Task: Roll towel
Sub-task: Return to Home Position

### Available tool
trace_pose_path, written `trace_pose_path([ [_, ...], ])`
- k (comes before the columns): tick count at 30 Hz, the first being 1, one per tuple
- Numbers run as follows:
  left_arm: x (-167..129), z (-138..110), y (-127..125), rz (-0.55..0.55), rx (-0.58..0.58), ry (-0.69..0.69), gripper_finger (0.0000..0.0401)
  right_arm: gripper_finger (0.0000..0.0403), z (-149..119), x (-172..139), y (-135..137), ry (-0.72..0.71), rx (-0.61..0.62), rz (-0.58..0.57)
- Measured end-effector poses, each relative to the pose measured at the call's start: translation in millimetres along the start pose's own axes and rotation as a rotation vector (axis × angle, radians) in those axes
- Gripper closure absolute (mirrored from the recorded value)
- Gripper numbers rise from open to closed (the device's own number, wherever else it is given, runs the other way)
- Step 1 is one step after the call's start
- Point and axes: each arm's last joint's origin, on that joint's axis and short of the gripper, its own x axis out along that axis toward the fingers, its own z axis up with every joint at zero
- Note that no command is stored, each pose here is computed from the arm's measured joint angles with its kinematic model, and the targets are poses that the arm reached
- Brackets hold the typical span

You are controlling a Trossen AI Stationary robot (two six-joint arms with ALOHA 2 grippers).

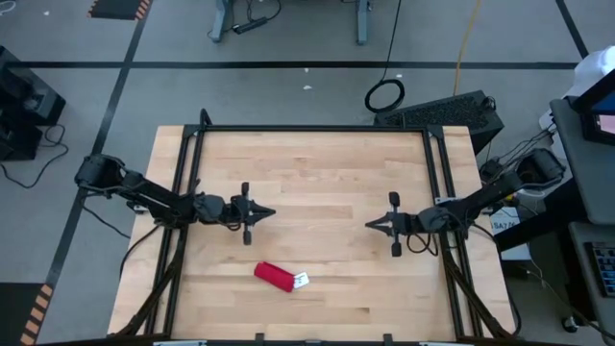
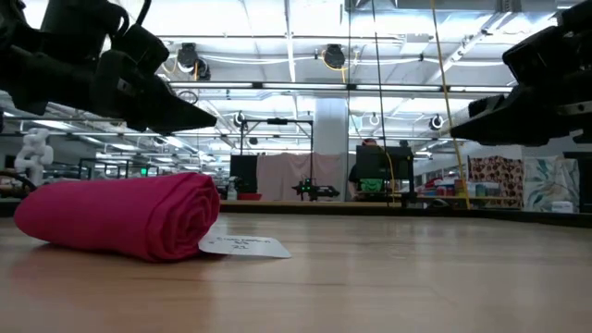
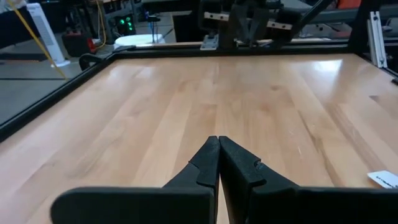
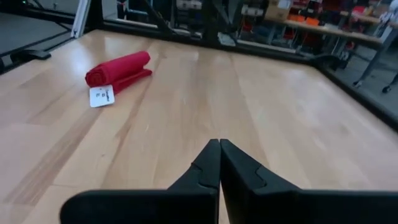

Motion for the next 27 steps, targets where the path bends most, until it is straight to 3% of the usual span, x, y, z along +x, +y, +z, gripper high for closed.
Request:
trace_pose_path([
  [7,-9.5,-6.8,2.3,0.005,0.000,-0.047,0.0386,0.0403,3.6,-2.0,-9.3,-0.009,-0.062,-0.034],
  [14,-24.8,-16.5,5.9,0.008,-0.011,-0.106,0.0386,0.0403,7.3,-2.0,-21.0,-0.046,-0.083,0.087],
  [27,-26.7,-18.5,5.9,-0.006,0.005,-0.097,0.0386,0.0403,6.5,-0.2,-46.0,-0.060,-0.051,0.115],
])
